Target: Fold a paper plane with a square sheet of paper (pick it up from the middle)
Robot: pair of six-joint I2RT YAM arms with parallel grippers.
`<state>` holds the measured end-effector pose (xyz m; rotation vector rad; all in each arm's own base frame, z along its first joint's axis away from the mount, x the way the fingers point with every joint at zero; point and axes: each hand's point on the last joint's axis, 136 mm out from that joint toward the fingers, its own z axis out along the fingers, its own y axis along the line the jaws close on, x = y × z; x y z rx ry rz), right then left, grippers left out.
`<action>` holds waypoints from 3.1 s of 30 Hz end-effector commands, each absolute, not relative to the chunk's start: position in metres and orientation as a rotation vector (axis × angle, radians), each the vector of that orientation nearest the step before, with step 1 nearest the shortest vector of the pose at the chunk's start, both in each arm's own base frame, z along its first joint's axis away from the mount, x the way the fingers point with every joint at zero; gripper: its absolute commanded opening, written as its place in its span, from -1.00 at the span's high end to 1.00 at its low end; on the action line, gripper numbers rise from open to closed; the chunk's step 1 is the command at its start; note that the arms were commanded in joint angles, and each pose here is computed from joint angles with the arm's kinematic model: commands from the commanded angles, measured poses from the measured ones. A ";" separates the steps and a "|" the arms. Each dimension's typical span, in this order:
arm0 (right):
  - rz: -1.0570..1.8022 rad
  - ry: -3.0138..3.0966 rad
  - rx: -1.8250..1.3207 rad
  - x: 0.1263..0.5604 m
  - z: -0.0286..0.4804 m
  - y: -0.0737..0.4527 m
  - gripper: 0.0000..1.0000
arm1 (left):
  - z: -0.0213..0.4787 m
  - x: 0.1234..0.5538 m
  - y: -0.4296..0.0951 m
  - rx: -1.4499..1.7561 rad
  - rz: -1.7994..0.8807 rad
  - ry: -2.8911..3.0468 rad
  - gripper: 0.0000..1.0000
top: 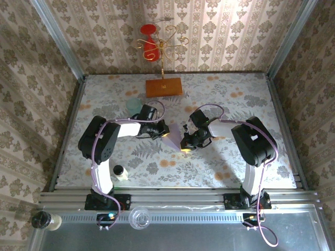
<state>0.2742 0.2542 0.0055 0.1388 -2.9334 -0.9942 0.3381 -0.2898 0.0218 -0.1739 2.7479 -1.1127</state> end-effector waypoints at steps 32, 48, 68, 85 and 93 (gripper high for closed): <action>-0.490 -2.880 -0.027 0.223 -0.059 0.191 0.98 | 0.016 0.411 -0.221 -0.216 -0.716 2.648 0.85; -1.386 -2.977 0.081 0.302 0.080 0.270 0.57 | 0.100 0.377 -0.252 -0.062 -0.733 2.531 0.48; -1.368 -3.021 0.127 0.344 0.048 0.262 0.36 | 0.093 0.331 -0.228 -0.230 -0.874 2.447 -0.46; -1.406 -2.938 0.141 0.341 0.034 0.270 0.71 | 0.091 0.329 -0.230 -0.243 -0.939 2.431 -0.66; -1.503 -2.894 -0.034 0.347 0.050 0.275 0.90 | 0.088 0.298 -0.256 -0.269 -1.116 2.472 -0.67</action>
